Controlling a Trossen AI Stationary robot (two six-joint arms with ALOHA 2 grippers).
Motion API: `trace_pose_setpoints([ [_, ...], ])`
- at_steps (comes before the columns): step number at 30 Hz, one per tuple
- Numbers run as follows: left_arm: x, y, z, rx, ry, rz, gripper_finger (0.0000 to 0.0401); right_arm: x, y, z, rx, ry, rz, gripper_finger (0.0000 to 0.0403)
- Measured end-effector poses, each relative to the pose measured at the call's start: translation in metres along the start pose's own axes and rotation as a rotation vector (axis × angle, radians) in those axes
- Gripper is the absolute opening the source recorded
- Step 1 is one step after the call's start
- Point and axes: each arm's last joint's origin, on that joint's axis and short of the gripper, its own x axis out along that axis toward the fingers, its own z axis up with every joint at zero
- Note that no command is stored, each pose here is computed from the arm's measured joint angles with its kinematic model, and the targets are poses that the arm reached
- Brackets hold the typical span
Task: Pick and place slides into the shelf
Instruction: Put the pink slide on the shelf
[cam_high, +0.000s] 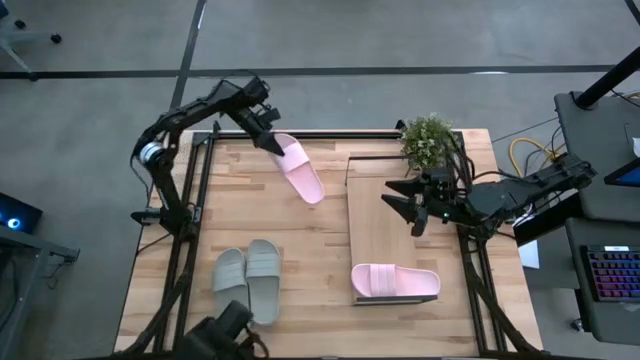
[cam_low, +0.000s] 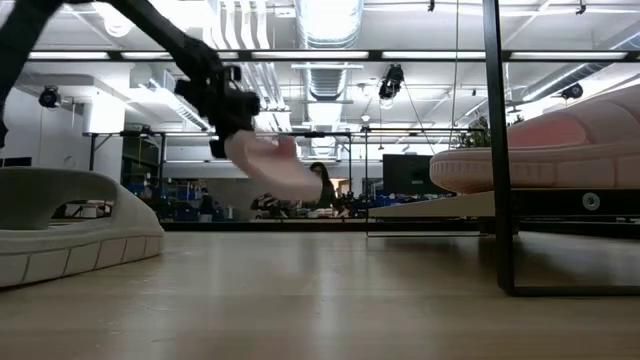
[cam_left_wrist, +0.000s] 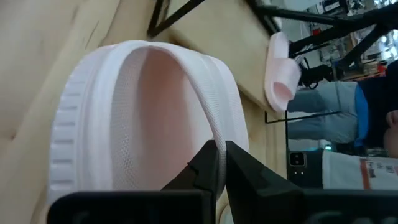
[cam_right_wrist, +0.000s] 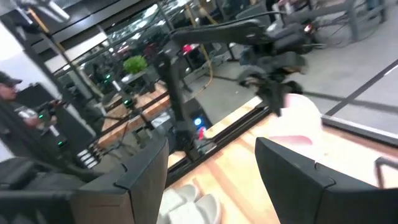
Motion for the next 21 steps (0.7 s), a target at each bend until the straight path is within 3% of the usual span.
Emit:
trace_pose_setpoints([
  [10,-0.052,-0.082,0.006,0.197,-0.256,0.109,0.0000,-0.010,-0.006,0.012,0.024,-0.071,-0.055,0.0233],
  [21,-0.078,-0.142,0.009,0.207,-0.529,0.144,0.0000,-0.010,-0.006,0.012,0.157,-0.083,-0.057,0.0233],
])
